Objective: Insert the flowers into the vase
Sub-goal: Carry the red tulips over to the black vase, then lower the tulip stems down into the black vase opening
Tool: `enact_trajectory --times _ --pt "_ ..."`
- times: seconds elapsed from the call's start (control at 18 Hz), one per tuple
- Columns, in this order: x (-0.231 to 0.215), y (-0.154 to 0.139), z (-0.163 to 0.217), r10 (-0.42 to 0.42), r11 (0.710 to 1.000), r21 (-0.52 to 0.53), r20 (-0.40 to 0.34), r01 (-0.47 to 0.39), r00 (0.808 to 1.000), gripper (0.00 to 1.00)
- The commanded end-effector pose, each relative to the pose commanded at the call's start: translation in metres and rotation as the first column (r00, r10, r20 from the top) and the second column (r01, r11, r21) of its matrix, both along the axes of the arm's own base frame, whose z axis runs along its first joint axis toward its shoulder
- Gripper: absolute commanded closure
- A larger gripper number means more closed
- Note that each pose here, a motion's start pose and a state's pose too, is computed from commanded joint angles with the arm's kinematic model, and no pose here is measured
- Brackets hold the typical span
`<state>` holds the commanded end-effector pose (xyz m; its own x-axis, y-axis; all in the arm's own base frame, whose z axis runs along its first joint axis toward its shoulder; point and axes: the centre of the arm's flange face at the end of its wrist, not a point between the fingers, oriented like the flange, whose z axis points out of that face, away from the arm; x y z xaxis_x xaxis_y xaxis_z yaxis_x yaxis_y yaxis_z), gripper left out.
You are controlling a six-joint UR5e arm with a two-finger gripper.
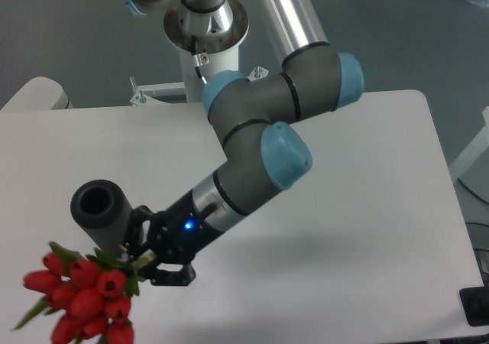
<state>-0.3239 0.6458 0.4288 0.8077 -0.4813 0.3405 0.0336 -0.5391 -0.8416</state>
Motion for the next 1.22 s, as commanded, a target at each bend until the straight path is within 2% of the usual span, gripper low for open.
enact_trajectory --times 0.17,0.39,0.61,0.89,1.22 --pt "0.01 -0.006 0.02 -0.018 0.997 0.074 0.054 0.014 0.998 0.97" --pt "0.027 -0.022 0.026 -0.033 0.993 0.114 0.067 0.025 0.997 0.97" --pt "0.046 -0.036 0.013 -0.043 0.99 0.136 0.057 0.034 0.997 0.96" --pt "0.081 -0.034 0.014 -0.096 0.982 0.168 0.057 0.086 0.994 0.96" --pt "0.086 -0.033 0.013 -0.112 0.977 0.188 0.034 0.104 0.993 0.96"
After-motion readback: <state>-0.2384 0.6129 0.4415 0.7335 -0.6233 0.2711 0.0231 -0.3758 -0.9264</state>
